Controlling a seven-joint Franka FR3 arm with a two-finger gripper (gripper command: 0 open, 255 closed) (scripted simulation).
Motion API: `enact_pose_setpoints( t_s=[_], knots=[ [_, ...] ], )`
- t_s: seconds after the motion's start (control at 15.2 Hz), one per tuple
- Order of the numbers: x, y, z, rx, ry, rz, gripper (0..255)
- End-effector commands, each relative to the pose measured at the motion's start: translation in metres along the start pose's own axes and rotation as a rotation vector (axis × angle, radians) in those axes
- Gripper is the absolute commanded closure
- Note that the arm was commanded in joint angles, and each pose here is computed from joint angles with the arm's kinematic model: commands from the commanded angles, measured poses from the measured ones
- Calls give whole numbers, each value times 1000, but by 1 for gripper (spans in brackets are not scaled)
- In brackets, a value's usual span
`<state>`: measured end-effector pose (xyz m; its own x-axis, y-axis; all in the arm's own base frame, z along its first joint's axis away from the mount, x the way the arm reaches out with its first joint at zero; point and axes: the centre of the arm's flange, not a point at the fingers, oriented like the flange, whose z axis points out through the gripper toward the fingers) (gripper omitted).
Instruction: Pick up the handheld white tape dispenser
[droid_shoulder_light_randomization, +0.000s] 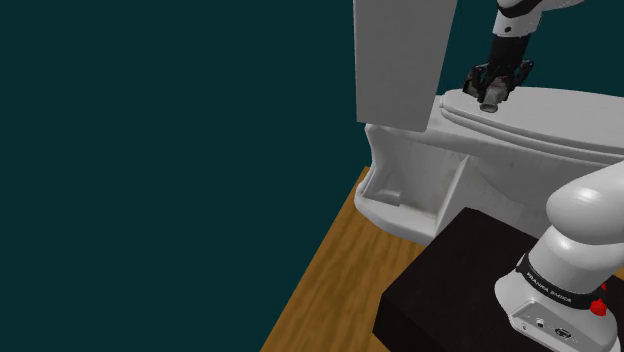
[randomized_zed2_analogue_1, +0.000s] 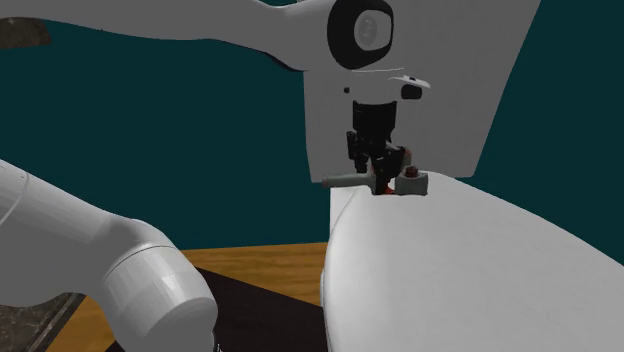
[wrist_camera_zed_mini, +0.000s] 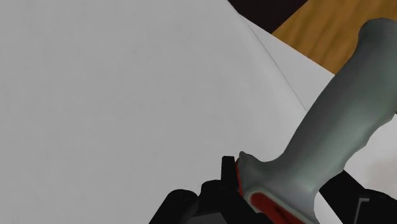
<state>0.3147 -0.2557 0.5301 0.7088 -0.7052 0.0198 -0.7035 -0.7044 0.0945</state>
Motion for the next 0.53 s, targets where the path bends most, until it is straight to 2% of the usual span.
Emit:
enact_pose_setpoints(
  t_s=[0.0,0.46],
  knots=[
    [0,1,-10,0,0,0,255],
    [0,4,-47,0,0,0,255]
  ],
)
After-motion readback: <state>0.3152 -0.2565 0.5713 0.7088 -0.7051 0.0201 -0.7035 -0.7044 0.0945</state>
